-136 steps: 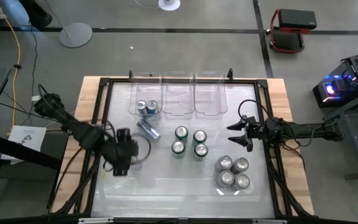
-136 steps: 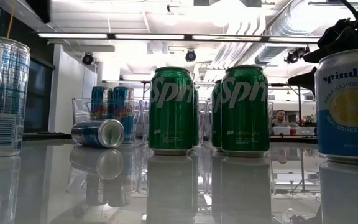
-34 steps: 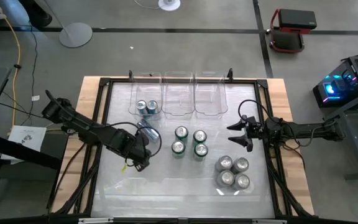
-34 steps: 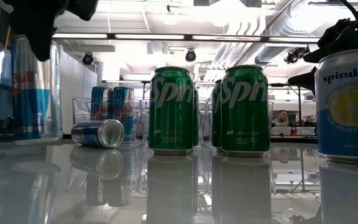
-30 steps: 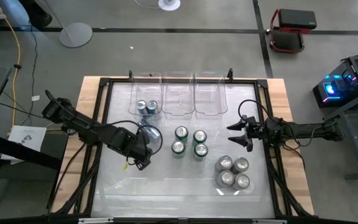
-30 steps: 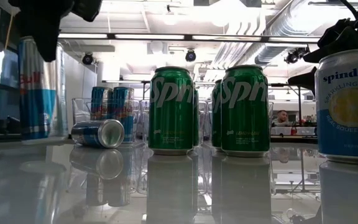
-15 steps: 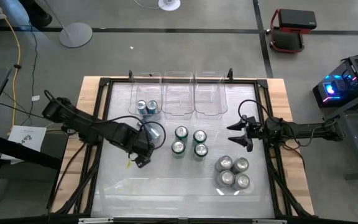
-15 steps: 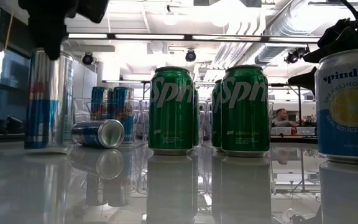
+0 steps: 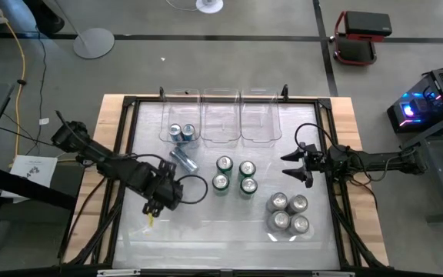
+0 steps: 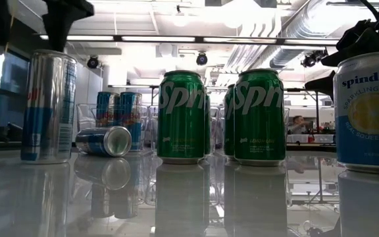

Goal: Sort soda cans
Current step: Put the bottom blue soda can into the left transparent bin

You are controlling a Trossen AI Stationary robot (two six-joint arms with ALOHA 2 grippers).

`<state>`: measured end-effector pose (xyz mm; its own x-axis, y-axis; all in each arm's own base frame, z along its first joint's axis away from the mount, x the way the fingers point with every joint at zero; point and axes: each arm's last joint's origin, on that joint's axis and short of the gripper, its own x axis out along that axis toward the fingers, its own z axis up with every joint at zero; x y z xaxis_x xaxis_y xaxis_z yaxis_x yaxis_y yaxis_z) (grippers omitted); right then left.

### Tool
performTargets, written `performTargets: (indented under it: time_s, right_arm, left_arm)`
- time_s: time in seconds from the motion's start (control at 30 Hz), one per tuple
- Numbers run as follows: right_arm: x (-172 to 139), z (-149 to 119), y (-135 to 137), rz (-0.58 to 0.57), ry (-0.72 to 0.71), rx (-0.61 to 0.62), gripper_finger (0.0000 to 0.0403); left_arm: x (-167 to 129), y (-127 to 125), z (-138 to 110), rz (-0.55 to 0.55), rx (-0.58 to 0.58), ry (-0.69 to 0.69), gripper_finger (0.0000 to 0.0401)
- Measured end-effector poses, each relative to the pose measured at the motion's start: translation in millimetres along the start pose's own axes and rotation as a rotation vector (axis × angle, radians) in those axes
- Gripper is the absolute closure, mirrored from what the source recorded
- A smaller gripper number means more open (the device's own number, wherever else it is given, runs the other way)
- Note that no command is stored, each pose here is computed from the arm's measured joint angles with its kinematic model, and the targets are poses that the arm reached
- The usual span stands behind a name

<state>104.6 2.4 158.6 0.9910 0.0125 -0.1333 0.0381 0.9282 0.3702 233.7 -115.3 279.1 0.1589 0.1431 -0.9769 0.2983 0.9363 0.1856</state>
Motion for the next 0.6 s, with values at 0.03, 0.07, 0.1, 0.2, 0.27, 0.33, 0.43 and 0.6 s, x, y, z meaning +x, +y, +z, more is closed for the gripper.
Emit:
performTargets:
  time_s: [0.03,0.07,0.1,0.2,0.27,0.33,0.43,0.6]
  right_arm:
    - [0.0,0.0,0.0,0.0,0.0,0.0,0.0112]
    - [0.0,-0.1,0.0,0.0,0.0,0.0,0.0112]
    - [0.0,-0.1,0.0,0.0,0.0,0.0,0.0112]
    - [0.0,0.0,0.0,0.0,0.0,0.0,0.0112]
    - [0.0,0.0,0.0,0.0,0.0,0.0,0.0112]
    - [0.0,-0.1,0.0,0.0,0.0,0.0,0.0112]
    - [0.0,-0.1,0.0,0.0,0.0,0.0,0.0112]
    - [0.0,0.0,0.0,0.0,0.0,0.0,0.0112]
  left_arm:
    - [0.3,1.3,0.6,0.017,0.022,-0.005,0.0086]
    - [0.4,2.4,1.7,0.028,0.039,-0.015,0.0086]
    - [0.7,3.6,3.2,0.031,0.051,-0.028,0.0086]
    - [1.2,6.2,9.7,0.007,0.076,-0.085,0.0086]
    - [1.6,8.3,11.7,-0.014,0.106,-0.1,0.0086]
    - [2.4,11.6,11.9,-0.016,0.131,-0.097,0.0086]
    - [4.0,19.0,12.5,-0.035,0.109,-0.092,0.0086]
    - [11.5,21.3,16.2,-0.074,0.104,-0.066,0.0086]
